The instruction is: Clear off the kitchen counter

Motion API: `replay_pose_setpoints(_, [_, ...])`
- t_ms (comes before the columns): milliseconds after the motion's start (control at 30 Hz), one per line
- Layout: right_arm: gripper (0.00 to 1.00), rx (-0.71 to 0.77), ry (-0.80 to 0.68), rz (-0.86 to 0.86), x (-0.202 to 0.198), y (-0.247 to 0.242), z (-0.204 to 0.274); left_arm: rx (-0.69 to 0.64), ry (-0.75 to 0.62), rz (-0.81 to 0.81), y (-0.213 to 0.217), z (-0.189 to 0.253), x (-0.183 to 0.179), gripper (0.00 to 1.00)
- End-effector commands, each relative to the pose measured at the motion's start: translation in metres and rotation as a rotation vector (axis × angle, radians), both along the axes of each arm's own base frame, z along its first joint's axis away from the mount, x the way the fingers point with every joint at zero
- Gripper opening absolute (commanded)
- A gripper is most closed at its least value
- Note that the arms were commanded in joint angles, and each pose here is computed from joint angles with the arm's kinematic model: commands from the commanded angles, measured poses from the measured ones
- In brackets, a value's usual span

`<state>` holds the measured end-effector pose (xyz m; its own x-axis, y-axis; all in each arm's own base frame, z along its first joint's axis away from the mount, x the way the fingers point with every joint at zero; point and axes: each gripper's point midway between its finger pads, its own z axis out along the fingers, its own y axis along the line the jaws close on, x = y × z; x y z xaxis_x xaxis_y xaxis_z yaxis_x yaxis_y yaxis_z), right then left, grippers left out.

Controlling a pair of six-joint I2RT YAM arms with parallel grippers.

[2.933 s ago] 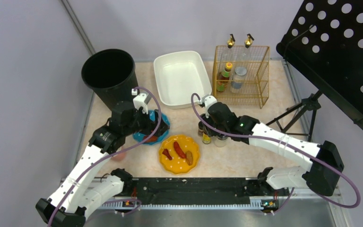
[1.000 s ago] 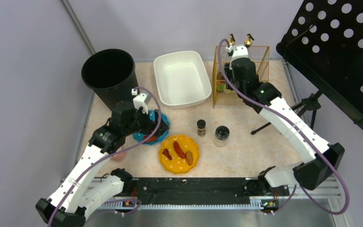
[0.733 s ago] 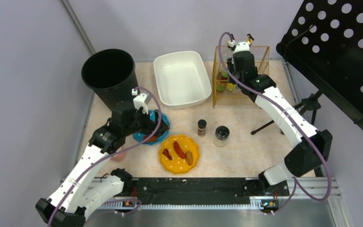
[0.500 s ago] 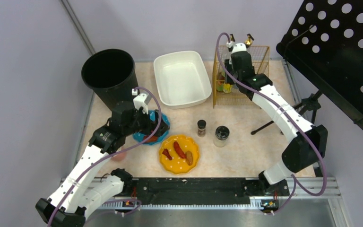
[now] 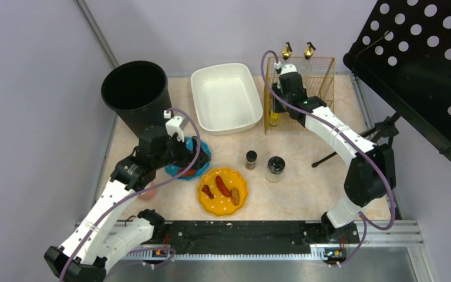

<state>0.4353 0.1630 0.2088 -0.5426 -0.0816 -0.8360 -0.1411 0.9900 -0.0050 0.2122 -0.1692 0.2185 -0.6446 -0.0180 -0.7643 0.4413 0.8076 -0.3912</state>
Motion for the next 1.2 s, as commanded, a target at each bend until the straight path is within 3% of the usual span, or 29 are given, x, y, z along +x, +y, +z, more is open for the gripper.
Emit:
replay_pose_setpoints(0, [0.00, 0.073, -0.104, -0.006, 0.017, 0.008, 0.023, -0.010, -0.011, -0.008, -0.003, 0.002, 0.002, 0.98])
replay_pose_setpoints(200, [0.02, 0.065, -0.088, -0.009, 0.016, 0.007, 0.014, -0.008, -0.005, -0.009, -0.003, 0.001, 0.002, 0.98])
replay_pose_setpoints(333, [0.35, 0.070, -0.091, -0.004, 0.012, 0.007, 0.016, -0.007, -0.004, -0.009, -0.003, 0.001, 0.002, 0.98])
replay_pose_setpoints(400, [0.45, 0.077, -0.096, -0.002, 0.011, 0.006, 0.019, -0.007, -0.003, -0.009, -0.003, 0.000, 0.002, 0.98])
replay_pose_setpoints(533, [0.54, 0.084, -0.108, 0.001, 0.007, 0.005, 0.027, -0.006, -0.002, -0.009, -0.003, 0.000, 0.002, 0.98])
replay_pose_setpoints(833, [0.61, 0.120, -0.164, 0.000, -0.014, -0.003, 0.060, -0.007, -0.004, -0.008, -0.003, 0.001, 0.002, 0.98])
replay_pose_setpoints(1167, [0.63, 0.131, -0.132, 0.055, -0.084, -0.001, 0.058, -0.014, -0.005, -0.016, -0.004, 0.002, 0.001, 0.98])
